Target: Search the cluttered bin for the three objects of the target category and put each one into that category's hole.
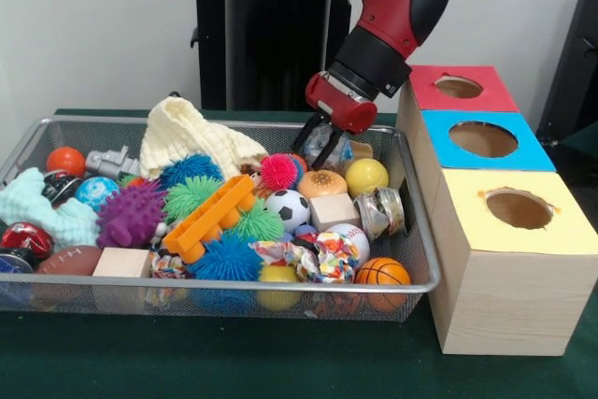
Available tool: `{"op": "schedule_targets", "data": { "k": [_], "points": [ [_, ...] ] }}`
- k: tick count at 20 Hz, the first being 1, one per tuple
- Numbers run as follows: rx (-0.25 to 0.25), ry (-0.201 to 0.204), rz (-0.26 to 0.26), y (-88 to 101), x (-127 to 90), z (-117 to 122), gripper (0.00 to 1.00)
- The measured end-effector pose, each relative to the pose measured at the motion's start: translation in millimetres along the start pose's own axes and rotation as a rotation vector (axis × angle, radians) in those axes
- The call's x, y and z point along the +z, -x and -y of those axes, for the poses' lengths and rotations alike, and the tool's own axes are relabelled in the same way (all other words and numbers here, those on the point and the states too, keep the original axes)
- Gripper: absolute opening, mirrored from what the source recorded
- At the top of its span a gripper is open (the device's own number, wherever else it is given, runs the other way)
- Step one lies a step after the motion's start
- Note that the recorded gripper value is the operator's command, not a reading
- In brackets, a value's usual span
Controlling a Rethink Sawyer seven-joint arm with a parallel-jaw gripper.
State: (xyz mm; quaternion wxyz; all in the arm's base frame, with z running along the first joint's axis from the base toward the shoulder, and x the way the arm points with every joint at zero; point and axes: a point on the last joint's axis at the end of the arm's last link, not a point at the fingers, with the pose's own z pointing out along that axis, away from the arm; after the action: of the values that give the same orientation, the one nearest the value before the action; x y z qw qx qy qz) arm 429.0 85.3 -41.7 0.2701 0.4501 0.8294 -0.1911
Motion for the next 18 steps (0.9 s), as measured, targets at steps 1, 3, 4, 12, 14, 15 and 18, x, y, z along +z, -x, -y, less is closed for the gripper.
{"op": "schedule_targets", "data": {
  "k": [1,3,4,12,14,15,18],
  "points": [
    [-0.002,-0.004,-0.002,-1.3,0.1,2.4,0.0],
    [-0.005,-0.013,-0.006,-3.9,0.3,7.9,0.0],
    [-0.004,-0.013,-0.005,-3.9,0.2,8.3,0.0],
    [0.019,-0.01,-0.022,-2.6,1.3,4.9,0.0],
    [0.022,-0.008,-0.024,-3.0,1.5,3.9,0.0],
    [0.03,-0.004,-0.027,-2.6,2.9,1.8,0.0],
    [0.047,0.012,-0.024,0.2,4.7,-4.0,1.0]
  ]
}}
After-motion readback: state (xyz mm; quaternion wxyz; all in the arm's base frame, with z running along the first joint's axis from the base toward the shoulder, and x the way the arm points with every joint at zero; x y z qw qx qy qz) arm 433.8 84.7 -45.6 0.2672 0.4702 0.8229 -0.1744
